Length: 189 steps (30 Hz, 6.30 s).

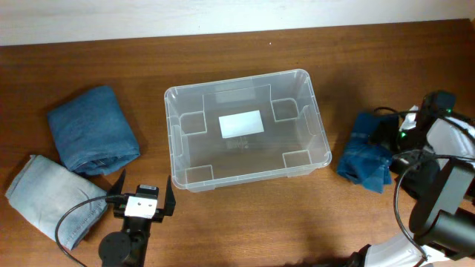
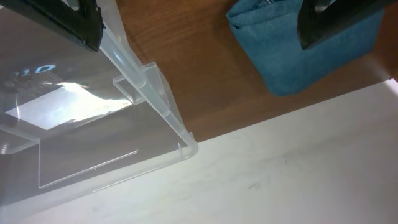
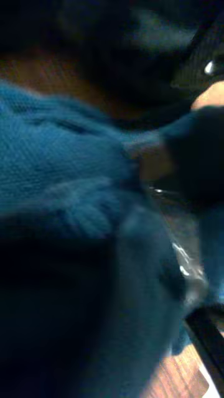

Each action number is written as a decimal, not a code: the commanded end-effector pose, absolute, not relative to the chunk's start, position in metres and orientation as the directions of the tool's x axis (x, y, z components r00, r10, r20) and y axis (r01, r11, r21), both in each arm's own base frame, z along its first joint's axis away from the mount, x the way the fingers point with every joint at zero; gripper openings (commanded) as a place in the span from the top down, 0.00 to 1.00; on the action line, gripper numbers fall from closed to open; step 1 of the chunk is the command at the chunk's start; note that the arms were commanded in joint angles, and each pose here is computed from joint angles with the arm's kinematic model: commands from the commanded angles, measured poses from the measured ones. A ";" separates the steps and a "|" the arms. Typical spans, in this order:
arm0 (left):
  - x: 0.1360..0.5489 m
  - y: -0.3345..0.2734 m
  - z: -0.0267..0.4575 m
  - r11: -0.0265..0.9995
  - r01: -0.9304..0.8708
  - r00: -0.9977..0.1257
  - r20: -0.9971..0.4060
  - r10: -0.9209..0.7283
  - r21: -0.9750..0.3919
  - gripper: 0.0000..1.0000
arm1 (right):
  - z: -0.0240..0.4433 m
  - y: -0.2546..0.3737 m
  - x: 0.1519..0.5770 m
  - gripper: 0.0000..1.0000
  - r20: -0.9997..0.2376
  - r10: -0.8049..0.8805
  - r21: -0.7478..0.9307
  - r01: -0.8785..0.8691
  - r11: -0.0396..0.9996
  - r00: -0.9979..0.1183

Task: Pack container
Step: 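Move the right gripper over the taped teal bundle and grasp it, then carry the teal bundle into the box's left half and release, then lift the right gripper out of the box and swing right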

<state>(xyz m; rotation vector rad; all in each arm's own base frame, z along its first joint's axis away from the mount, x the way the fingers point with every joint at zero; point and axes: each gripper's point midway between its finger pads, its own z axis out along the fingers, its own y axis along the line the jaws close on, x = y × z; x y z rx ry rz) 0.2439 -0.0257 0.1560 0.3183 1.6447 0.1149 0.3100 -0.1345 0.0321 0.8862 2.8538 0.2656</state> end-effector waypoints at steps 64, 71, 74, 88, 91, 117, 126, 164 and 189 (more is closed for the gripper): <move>0.244 -0.026 0.154 0.950 0.139 -0.064 -0.954 0.291 0.281 0.00 | 0.172 0.331 0.381 0.96 -0.277 -0.083 0.376 -0.188 0.907 -0.957; 0.244 -0.026 0.154 0.950 0.139 -0.064 -0.954 0.291 0.281 0.01 | 0.169 0.331 0.383 0.96 -0.260 -0.024 0.389 -0.127 0.912 -0.965; 0.244 -0.026 0.154 0.950 0.139 -0.064 -0.954 0.291 0.281 0.01 | 0.162 0.329 0.381 0.96 -0.245 -0.027 0.381 -0.122 0.917 -0.969; 0.244 -0.026 0.154 0.950 0.139 -0.064 -0.954 0.291 0.281 0.01 | 0.130 0.332 0.374 0.96 -0.215 -0.041 0.384 -0.123 0.915 -0.976; 0.244 -0.026 0.154 0.950 0.139 -0.065 -0.954 0.292 0.281 0.01 | 0.126 0.337 0.375 0.96 -0.228 -0.045 0.392 -0.134 0.910 -0.973; 0.244 -0.026 0.154 0.950 0.139 -0.064 -0.954 0.291 0.281 0.01 | 0.087 0.344 0.369 0.08 -0.131 -0.013 0.412 -0.066 0.909 -0.991; 0.244 -0.026 0.154 0.950 0.139 -0.065 -0.954 0.292 0.281 0.01 | 0.125 0.326 0.397 0.01 -0.257 -0.128 0.416 -0.229 0.880 -0.958; 0.244 -0.026 0.154 0.950 0.139 -0.065 -0.954 0.292 0.281 0.01 | 0.149 0.046 0.378 0.43 0.080 0.001 -0.030 -0.002 1.000 -0.997; 0.244 -0.026 0.154 0.950 0.139 -0.065 -0.954 0.292 0.281 0.01 | 0.133 0.045 0.354 0.96 0.194 0.004 -0.034 -0.003 0.999 -0.981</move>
